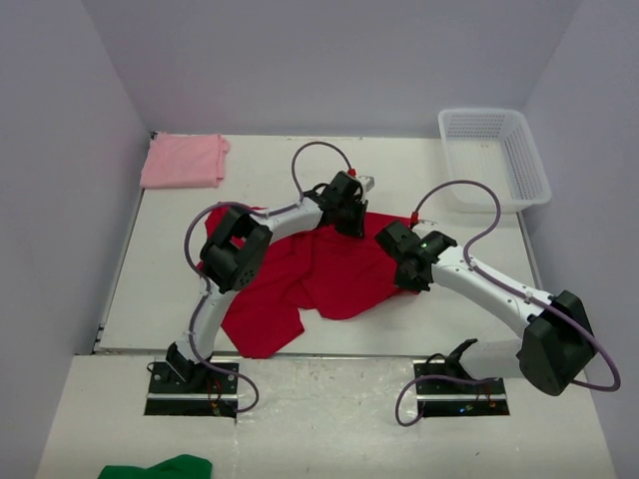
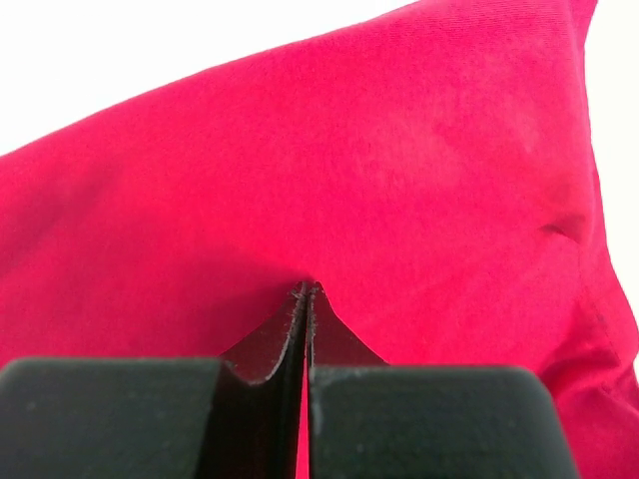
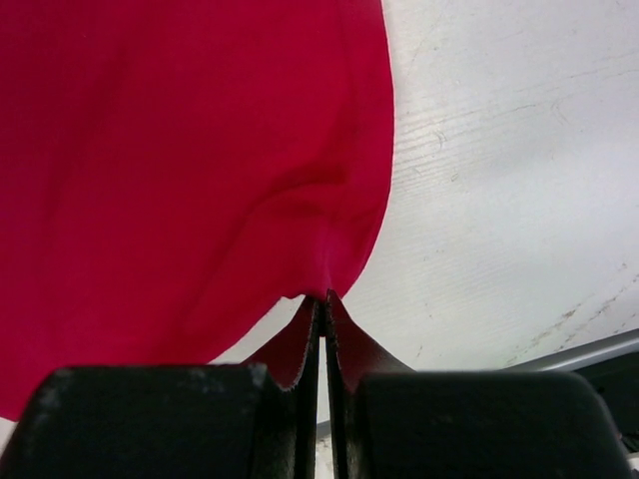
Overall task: Fold and stack the t-shirts
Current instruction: Grap the side of the flattened tshirt closest away from the robot with both arms
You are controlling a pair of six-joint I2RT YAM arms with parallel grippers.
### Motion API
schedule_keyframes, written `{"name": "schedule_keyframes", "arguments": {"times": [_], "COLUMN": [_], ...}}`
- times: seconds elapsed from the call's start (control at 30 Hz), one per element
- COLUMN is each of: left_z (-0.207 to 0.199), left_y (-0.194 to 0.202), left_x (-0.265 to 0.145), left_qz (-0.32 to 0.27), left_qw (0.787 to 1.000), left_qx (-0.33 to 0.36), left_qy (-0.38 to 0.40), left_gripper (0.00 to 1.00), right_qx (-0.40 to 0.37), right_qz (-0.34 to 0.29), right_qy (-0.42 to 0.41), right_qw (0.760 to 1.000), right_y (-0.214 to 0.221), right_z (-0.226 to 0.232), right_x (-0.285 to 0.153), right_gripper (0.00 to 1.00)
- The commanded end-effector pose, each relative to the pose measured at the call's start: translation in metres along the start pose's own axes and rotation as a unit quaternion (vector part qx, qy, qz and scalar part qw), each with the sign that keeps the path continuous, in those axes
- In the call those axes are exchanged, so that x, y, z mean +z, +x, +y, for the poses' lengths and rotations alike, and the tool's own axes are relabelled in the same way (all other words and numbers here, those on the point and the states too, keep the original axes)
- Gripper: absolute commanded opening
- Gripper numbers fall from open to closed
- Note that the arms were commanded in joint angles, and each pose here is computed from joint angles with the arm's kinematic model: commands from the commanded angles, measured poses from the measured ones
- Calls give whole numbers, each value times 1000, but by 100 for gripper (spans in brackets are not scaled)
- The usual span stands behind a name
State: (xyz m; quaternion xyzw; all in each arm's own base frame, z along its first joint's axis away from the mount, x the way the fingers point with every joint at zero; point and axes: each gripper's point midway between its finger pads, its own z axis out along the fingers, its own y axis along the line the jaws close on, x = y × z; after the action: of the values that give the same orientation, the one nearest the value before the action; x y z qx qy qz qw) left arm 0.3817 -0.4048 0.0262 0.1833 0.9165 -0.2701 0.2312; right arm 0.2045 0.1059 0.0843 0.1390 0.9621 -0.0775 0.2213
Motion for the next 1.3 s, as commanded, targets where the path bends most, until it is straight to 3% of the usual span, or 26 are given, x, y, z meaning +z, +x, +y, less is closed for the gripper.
{"name": "schedule_keyframes", "arguments": {"times": [0.0,0.37,0.5,0.63,0.8,0.97,1.07,1.2,1.27], "left_z": [-18,-17,-20,-10,16,75,98,82,99], "left_y": [-14,-12,-44,-62,-60,-29,-20,-25,-18], "left_x": [16,83,68,35,-39,-122,-153,-168,-176], "left_qz": [-11,25,-10,-27,-57,-115,-147,-162,-161], "left_qw": [999,996,995,997,997,978,969,978,971], "left_qx": [18,19,24,35,31,-82,-104,-46,-58], "left_qy": [46,89,96,65,-46,-153,-172,-126,-166], "left_gripper": [0,0,0,0,0,0,0,0,0], "right_qx": [10,13,14,16,21,18,15,7,5], "right_qz": [-25,-28,-26,-30,-37,-40,-38,-33,-32], "right_qy": [3,19,35,47,55,51,46,35,33], "right_qw": [1000,999,999,998,998,998,998,999,999], "right_y": [-19,-43,-51,-61,-72,-71,-70,-68,-69], "right_z": [3,7,1,-8,-20,-21,-20,-15,-13], "right_x": [-5,4,14,23,22,22,24,28,27], "right_gripper": [0,0,0,0,0,0,0,0,0]}}
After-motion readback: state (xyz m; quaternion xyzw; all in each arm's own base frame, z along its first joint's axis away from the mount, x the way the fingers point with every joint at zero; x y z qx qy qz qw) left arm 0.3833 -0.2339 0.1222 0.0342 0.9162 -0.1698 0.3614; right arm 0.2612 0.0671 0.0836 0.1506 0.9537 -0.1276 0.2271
